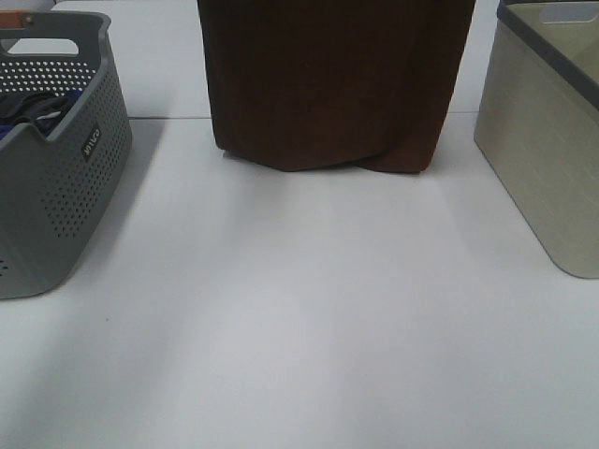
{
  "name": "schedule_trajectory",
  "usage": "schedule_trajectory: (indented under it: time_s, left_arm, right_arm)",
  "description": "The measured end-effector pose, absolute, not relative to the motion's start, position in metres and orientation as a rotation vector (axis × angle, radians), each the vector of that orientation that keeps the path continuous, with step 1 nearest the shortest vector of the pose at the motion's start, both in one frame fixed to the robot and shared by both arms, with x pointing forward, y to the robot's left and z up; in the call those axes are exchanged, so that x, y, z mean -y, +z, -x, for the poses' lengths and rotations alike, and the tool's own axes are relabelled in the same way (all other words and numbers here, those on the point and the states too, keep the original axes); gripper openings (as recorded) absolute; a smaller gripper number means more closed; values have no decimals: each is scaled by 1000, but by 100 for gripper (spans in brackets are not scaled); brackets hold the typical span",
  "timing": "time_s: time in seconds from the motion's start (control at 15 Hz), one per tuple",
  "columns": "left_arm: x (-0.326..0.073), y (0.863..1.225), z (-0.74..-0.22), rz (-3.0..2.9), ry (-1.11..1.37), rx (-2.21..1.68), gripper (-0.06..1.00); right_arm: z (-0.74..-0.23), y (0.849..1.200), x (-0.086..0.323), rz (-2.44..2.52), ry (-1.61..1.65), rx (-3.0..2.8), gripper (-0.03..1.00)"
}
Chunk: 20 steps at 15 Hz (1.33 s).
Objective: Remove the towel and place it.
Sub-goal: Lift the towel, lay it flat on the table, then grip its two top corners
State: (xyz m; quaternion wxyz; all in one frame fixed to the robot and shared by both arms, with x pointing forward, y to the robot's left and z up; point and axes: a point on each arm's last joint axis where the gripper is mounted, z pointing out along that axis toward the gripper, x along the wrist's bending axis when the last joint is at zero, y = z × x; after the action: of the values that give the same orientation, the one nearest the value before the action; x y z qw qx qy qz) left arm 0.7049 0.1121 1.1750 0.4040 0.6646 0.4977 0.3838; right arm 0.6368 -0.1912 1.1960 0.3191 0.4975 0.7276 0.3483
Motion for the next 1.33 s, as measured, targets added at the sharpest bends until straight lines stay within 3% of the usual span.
schedule_trajectory:
  time_s: [0.4, 0.8, 1.33]
  left_arm:
    - [-117, 1141, -681, -2028, 689, -1545, 0]
    - [-118, 1129, -664, -2112, 594, -1586, 0]
    - [-111, 1085, -564, -2381, 383, -1663, 0]
  right_arm:
    - [-630, 1152, 183, -1563, 724, -2231, 0]
    - [-621, 1143, 179, -1645, 723, -2327, 0]
    - [-546, 1072, 192, -1859, 478, -2559, 0]
